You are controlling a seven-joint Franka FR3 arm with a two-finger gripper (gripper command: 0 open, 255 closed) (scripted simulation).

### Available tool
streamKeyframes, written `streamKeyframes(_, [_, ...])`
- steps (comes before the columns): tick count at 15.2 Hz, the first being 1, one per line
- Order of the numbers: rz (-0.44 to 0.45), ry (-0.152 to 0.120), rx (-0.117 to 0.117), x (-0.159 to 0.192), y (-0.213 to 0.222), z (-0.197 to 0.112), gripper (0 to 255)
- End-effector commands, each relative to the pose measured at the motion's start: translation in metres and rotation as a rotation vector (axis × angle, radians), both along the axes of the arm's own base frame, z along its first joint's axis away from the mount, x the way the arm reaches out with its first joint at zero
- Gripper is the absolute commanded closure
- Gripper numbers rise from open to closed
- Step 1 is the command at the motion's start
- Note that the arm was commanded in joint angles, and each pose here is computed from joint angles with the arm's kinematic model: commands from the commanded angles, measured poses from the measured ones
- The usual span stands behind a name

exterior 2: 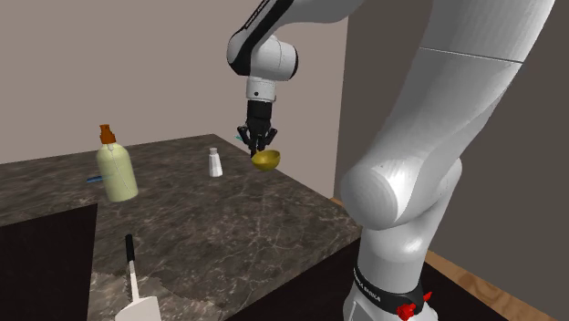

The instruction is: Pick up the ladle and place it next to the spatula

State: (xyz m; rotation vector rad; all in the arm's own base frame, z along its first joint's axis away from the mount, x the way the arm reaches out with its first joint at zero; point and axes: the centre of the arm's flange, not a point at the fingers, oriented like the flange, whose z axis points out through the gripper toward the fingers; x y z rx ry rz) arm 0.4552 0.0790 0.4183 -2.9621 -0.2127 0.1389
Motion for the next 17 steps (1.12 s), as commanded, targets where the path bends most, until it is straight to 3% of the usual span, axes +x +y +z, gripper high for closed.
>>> streamKeyframes(1, [-0.002, 0.0, -0.001, -0.016, 0.022, 0.001, 255])
streamKeyframes(14, [-0.002, 0.0, -0.001, -0.119, 0.16, 0.003, 255])
streamKeyframes(17, [-0.002, 0.0, -0.001, -0.125, 0.168, -0.008, 255])
